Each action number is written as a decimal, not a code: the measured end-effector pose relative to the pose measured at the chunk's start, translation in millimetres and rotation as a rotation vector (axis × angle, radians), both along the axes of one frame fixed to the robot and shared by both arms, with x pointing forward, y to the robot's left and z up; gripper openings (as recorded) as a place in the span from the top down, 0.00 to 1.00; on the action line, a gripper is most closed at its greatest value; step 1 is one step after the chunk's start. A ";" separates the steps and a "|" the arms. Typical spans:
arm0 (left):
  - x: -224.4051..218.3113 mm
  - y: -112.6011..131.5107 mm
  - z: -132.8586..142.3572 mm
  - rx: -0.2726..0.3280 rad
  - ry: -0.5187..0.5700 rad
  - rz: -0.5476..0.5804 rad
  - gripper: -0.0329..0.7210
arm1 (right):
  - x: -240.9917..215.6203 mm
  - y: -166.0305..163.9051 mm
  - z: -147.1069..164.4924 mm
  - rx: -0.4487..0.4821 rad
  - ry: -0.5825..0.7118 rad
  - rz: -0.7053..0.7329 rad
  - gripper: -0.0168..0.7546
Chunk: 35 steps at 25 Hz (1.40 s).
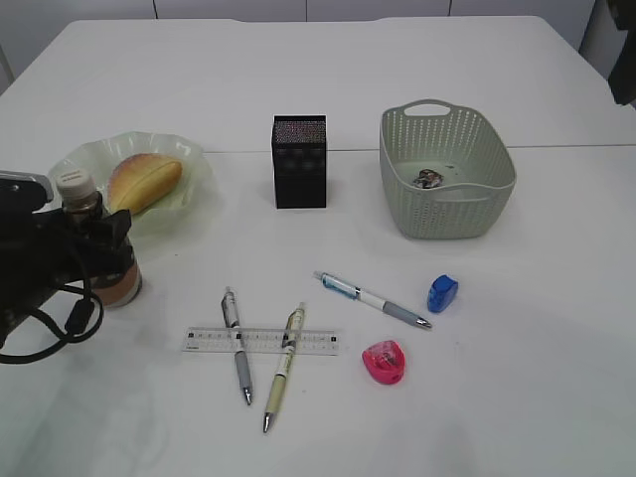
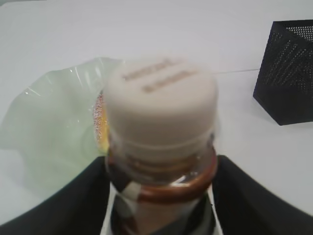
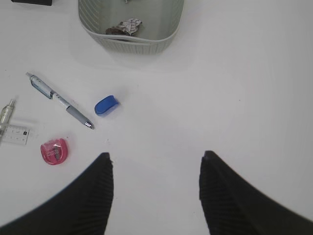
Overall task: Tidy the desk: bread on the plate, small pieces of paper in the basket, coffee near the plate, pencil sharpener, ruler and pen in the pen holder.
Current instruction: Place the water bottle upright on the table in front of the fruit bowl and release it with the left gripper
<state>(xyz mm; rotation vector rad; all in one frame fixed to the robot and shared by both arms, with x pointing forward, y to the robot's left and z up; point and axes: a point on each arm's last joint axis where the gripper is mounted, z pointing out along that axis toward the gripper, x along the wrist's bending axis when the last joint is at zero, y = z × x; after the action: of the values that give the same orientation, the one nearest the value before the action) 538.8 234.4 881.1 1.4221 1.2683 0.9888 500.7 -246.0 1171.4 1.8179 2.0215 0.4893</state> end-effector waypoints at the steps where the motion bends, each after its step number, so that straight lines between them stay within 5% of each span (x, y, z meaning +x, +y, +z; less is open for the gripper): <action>1: 0.0 0.0 -0.1 0.010 0.000 -0.002 0.30 | 0.0 0.0 0.0 0.000 0.000 0.000 0.44; 7: 0.2 -0.1 8.5 0.018 -0.026 -0.005 0.29 | 0.0 0.0 0.0 0.000 0.000 0.000 0.44; 17: -6.5 0.8 68.7 0.019 -0.131 -0.017 0.29 | 0.0 0.0 0.0 0.000 0.000 0.000 0.44; 23: -30.2 3.8 106.2 0.026 0.016 -0.048 0.29 | 0.0 -0.2 0.0 -0.002 -0.001 0.000 0.44; 35: -117.6 14.4 172.7 0.063 0.497 -0.160 0.30 | -0.6 2.5 -0.2 0.028 0.007 0.006 0.44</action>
<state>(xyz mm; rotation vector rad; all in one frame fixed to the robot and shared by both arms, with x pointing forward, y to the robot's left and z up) 421.1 248.9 1053.8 1.8614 1.4526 0.5866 500.1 -243.5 1171.2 1.8333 2.0345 0.5166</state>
